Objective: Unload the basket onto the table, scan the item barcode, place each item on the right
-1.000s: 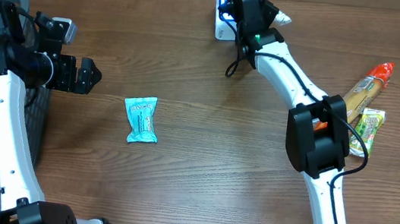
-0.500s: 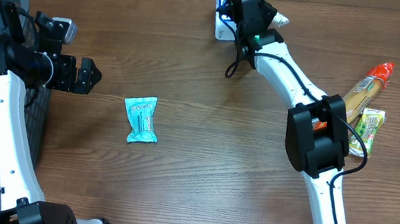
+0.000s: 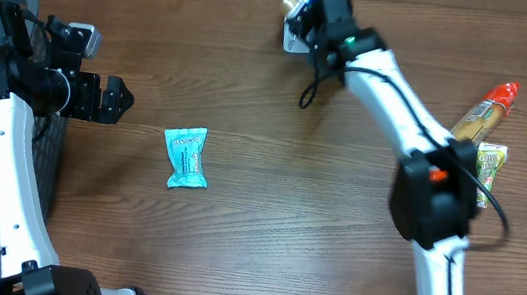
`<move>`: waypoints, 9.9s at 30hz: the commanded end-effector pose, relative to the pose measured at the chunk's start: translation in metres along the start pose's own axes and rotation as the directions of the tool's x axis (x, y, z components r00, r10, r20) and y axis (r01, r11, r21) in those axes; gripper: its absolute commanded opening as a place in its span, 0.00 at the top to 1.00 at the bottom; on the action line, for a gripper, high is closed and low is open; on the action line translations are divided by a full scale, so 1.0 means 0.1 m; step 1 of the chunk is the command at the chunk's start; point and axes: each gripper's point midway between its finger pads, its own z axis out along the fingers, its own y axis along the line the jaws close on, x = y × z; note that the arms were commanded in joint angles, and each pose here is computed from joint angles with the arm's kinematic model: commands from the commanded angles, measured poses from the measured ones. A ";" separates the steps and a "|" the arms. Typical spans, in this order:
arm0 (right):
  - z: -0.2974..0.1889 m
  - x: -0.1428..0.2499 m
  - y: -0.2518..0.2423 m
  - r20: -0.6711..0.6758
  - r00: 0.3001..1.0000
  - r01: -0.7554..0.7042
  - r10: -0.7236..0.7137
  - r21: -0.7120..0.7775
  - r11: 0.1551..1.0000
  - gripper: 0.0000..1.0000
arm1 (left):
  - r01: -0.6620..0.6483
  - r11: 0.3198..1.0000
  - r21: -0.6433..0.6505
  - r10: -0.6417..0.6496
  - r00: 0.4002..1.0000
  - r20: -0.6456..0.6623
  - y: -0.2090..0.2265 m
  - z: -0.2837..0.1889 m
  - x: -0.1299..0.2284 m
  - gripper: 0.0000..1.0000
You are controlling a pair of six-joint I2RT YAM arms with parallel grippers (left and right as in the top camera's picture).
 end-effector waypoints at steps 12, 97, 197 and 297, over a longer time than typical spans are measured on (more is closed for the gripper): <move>-2.16 1.01 -0.92 -0.111 0.256 -0.966 0.960 -0.075 0.249 0.96 | -0.022 1.000 0.013 0.022 1.000 0.001 -0.01 0.02 -0.01 0.00; -0.52 -0.32 3.56 -0.227 0.873 -0.478 0.432 -0.578 0.661 0.25 | -0.022 1.000 0.012 0.022 1.000 0.000 -0.01 0.02 -0.01 0.00; -0.29 1.56 1.67 -0.590 0.746 -0.364 0.310 0.028 0.931 0.96 | -0.024 1.000 0.012 0.024 1.000 0.003 -0.02 0.02 -0.02 0.00; -0.97 1.09 1.40 -0.557 0.679 -0.685 0.478 -0.247 0.686 0.00 | -0.029 0.999 0.014 0.029 1.000 0.003 -0.03 0.03 -0.02 0.00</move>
